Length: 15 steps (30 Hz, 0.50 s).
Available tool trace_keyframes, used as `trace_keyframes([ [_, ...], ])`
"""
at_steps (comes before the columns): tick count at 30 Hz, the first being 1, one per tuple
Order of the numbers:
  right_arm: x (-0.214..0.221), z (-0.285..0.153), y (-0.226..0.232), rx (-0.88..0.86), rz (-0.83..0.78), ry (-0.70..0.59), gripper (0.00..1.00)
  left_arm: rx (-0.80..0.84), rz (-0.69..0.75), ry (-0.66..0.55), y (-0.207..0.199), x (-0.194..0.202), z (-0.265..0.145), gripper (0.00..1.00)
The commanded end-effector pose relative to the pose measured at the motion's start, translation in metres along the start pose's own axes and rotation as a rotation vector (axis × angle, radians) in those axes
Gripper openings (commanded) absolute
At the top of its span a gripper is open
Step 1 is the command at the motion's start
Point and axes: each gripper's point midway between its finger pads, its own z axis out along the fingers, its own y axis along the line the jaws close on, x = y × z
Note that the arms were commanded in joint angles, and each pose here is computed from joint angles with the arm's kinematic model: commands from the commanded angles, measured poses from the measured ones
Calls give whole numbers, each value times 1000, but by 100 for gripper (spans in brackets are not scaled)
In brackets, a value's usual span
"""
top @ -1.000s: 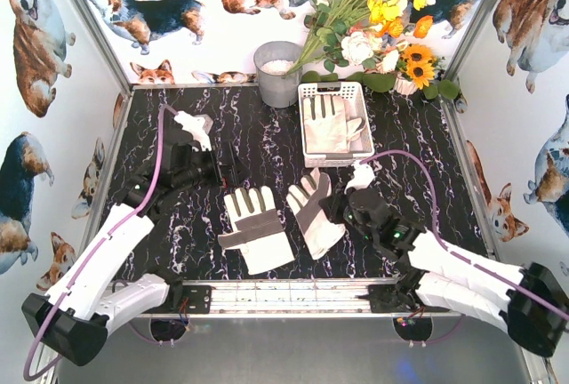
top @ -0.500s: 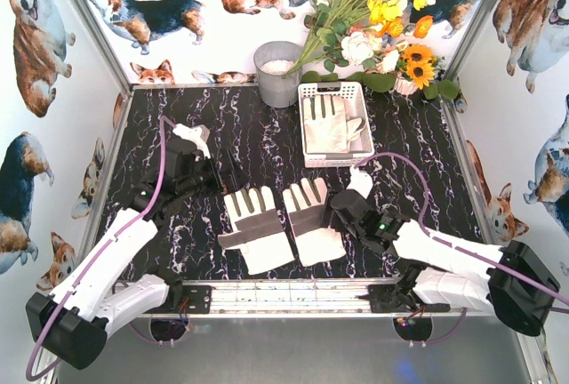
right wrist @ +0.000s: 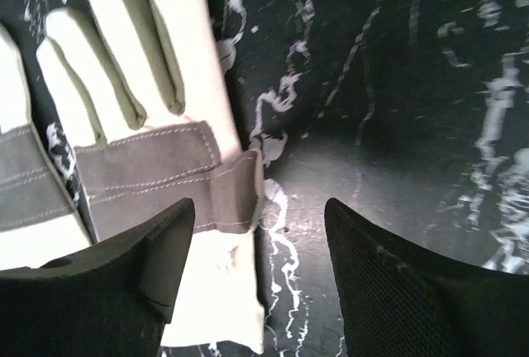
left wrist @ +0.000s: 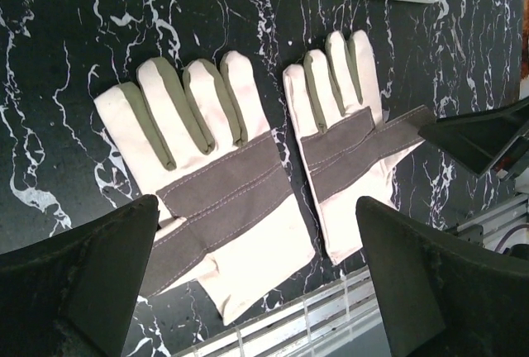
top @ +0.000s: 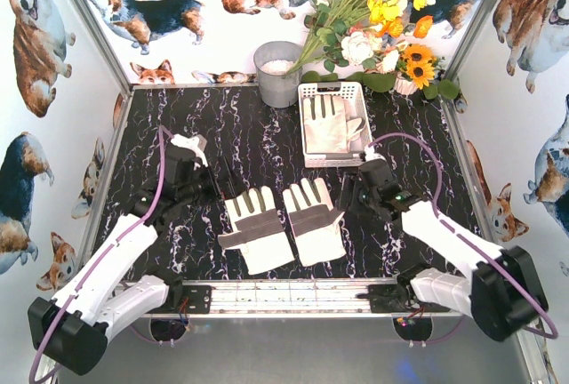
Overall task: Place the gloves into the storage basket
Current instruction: Place the glove at the center of the board.
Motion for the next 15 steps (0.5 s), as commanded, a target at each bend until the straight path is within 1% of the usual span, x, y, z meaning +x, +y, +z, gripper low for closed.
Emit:
trace_keyframes([
  [1, -9, 0, 45, -245, -12, 57, 63, 6, -31, 15, 3, 5, -1, 100],
  [3, -7, 5, 43, -233, 23, 67, 46, -6, -36, 22, 5, 8, -3, 100],
  [5, -5, 9, 39, -210, 62, 66, 23, -62, -56, 54, 22, 23, -1, 100],
  [6, -3, 11, 38, -208, 82, 66, 14, -89, -68, 62, 29, 28, -1, 100],
  [7, 0, 12, 37, -208, 106, 68, 7, -110, -81, 65, 35, 33, -2, 100],
  [8, 3, 13, 37, -213, 129, 73, 3, -129, -98, 66, 41, 37, -2, 100],
  [10, 9, 14, 40, -241, 162, 84, 0, -158, -144, 60, 50, 44, -3, 100],
  [15, 25, 19, 41, -264, 210, 117, 0, -146, -259, 33, 60, 62, 0, 100],
])
